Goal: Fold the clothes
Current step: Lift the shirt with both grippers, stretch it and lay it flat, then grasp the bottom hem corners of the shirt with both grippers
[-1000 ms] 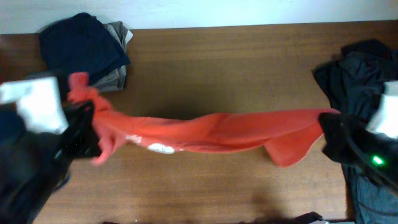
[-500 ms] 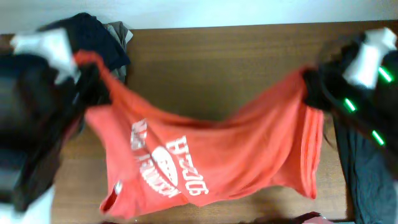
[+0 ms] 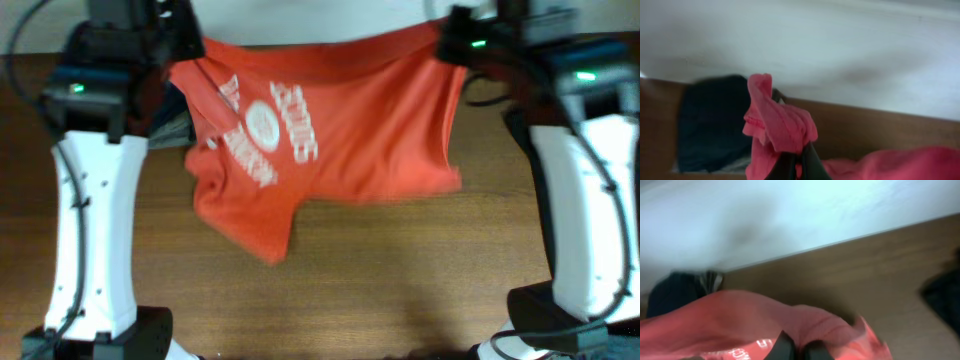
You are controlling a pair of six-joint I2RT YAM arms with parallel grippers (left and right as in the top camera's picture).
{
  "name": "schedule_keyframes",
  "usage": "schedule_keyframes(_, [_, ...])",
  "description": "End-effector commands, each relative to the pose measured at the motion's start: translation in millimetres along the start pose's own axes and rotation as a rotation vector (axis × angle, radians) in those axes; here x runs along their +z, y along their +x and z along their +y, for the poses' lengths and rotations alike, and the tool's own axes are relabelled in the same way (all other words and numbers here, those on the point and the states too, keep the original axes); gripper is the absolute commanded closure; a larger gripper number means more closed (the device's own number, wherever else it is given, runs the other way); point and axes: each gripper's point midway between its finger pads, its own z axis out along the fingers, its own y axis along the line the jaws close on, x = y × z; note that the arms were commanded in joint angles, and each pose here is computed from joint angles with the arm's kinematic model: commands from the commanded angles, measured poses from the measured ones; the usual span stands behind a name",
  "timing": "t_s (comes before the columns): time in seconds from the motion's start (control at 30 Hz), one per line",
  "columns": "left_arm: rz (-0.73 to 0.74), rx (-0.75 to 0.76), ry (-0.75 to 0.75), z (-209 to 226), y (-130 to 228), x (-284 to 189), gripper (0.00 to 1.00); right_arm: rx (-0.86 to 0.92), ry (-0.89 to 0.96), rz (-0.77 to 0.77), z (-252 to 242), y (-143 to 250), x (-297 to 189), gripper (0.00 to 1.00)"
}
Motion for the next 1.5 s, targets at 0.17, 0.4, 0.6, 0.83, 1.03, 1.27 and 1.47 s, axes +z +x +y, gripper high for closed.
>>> schedule_keyframes(0.17, [0.188,0.037,-0.055,24,38,-52,0.95,0.016,0.056,0.120,-44,25,-57,0.96])
schedule_keyframes(0.4, [0.643,-0.002,-0.042,20,145,-35,0.88,0.052,0.185,0.520,-72,118,-17,0.96])
schedule_keyframes(0.6, [0.960,0.053,-0.007,18,222,-19,0.14,0.060,0.283,0.726,-95,174,4,0.82])
schedule_keyframes(0.83, [1.126,0.060,-0.003,21,277,-11,0.01,0.052,0.312,0.741,-102,179,5,0.43])
schedule_keyframes(1.03, [1.193,0.066,-0.012,24,311,-4,0.01,0.041,0.343,0.752,-108,183,6,0.17])
schedule_keyframes(1.27, [1.188,-0.030,-0.038,19,361,24,0.16,0.041,0.368,0.823,-115,204,11,0.18])
schedule_keyframes(1.47, [1.174,-0.133,-0.099,20,382,35,0.30,0.042,0.378,0.851,-122,221,26,0.18])
